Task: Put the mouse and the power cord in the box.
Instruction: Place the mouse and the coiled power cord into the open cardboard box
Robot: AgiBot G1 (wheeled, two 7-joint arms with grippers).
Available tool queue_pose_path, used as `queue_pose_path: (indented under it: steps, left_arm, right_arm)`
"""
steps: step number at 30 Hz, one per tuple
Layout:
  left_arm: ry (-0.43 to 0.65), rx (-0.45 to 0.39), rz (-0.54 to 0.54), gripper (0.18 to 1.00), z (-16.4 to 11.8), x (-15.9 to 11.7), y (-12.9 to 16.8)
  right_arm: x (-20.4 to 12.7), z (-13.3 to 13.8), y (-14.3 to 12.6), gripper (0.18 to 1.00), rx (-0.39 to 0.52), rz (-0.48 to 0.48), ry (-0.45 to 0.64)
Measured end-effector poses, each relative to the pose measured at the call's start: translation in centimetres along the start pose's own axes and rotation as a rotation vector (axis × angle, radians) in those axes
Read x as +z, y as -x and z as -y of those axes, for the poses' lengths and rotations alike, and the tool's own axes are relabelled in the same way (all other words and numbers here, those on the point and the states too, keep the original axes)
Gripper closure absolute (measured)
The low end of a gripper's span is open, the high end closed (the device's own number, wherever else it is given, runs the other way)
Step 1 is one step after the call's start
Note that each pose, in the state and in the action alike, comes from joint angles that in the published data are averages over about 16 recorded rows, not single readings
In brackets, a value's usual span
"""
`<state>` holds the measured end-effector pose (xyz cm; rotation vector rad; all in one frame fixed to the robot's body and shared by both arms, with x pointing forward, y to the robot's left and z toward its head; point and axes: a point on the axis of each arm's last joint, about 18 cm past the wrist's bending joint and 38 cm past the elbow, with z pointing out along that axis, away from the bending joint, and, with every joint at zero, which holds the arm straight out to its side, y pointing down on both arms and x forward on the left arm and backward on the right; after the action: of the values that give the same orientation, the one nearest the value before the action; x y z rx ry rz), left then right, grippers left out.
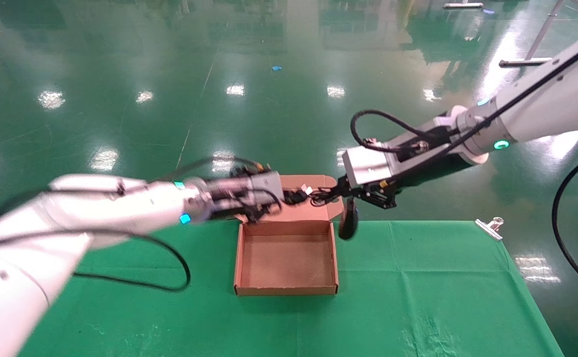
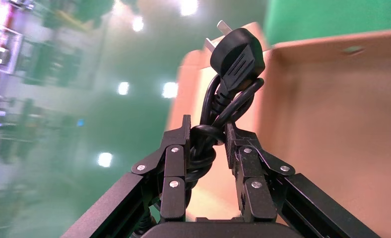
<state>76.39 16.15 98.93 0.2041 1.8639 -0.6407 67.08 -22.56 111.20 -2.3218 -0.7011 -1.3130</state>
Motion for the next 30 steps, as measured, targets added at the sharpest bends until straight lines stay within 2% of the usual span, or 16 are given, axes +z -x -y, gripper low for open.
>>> queue_pose_path:
  steps: [7,13,25,30]
  left_arm:
    - [-0.003,-0.041,-0.05,0.866,0.1,2.0,-4.5]
    - [0.004,-0.063,-0.095,0.866,-0.2,2.7,-7.1]
    - [0.003,-0.094,-0.118,0.848,-0.5,3.0,-8.2]
    - [0.002,-0.104,-0.103,0.81,-0.5,3.0,-7.9]
  right_arm:
    - [0.9,-1.5,1.7,0.987,0.024,0.017,0.011]
    - [1.6,-2.4,2.6,0.987,0.039,0.025,0.021]
    - [2.3,-2.6,3.0,0.987,0.044,0.032,0.023]
    - [2.3,-2.1,2.6,0.987,0.036,0.034,0.018]
